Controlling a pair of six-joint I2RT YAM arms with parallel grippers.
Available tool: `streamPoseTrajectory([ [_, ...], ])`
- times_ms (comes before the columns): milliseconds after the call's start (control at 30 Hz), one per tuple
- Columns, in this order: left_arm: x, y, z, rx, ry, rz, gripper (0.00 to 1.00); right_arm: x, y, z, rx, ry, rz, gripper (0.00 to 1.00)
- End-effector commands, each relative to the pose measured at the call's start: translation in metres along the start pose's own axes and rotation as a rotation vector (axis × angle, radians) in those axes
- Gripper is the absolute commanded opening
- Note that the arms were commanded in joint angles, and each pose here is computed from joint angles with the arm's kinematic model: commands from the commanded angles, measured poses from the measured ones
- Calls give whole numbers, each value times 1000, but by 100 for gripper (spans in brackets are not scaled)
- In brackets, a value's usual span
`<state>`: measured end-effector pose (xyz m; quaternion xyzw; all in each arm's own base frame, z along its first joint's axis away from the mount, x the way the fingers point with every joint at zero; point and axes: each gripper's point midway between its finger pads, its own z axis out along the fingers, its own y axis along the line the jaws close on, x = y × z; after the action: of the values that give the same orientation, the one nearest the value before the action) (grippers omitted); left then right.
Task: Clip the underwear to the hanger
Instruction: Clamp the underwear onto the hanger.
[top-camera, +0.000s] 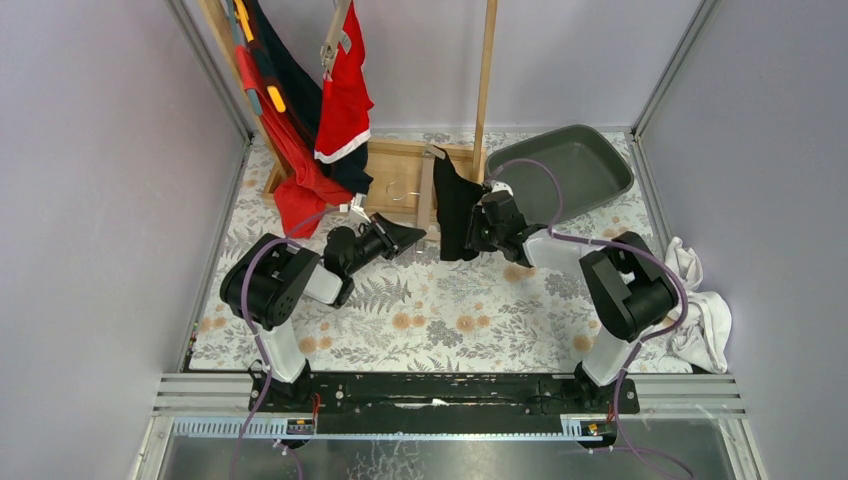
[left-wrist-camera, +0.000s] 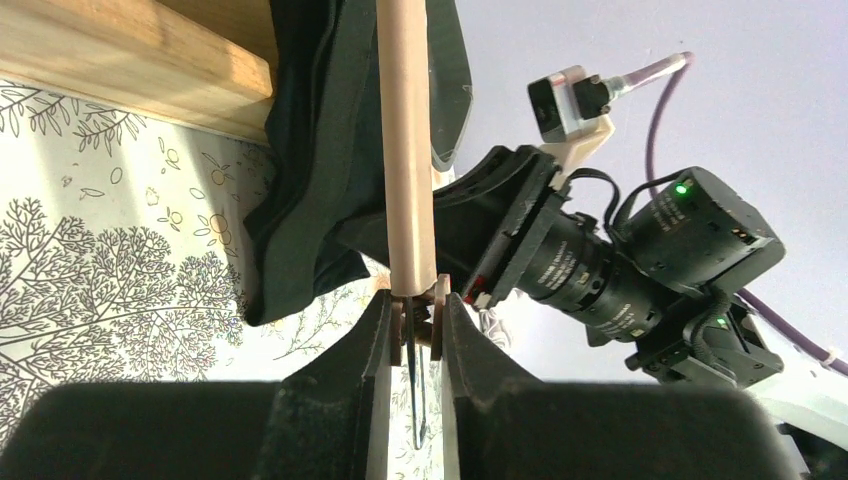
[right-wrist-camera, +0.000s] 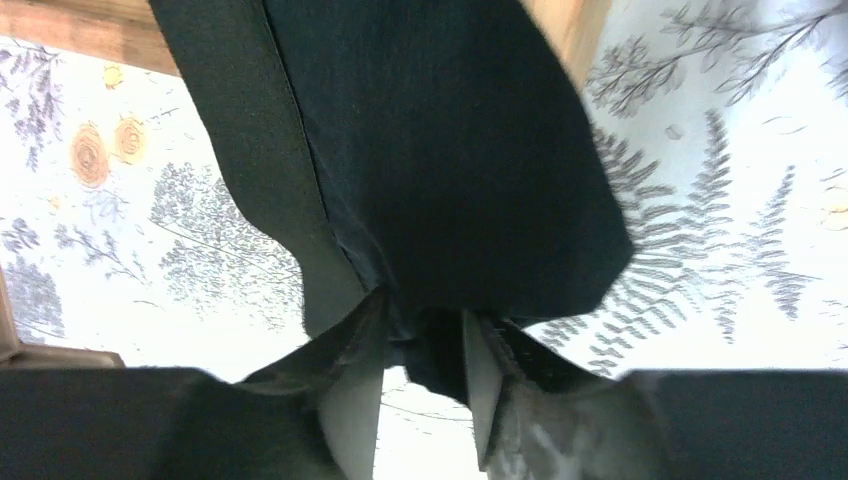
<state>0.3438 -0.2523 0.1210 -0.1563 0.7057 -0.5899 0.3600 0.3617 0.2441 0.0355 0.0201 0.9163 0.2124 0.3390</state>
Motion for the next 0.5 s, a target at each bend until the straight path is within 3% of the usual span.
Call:
streamPoseTrajectory([
  [0,-10,-29,5,89,-73,43,0,-29,1,-24,-3,-82,-77,50],
  [167,-8,-26,10,81,-73,31,0,-44,15,-50,-56,-138,-82,56],
  [300,-9,-22,10,64,-86,30,0,-32,23,-53,-72,-77,-36,55],
  [467,-9,-19,12,50,-72,48,0,-1,33,-49,-114,5,134,59],
])
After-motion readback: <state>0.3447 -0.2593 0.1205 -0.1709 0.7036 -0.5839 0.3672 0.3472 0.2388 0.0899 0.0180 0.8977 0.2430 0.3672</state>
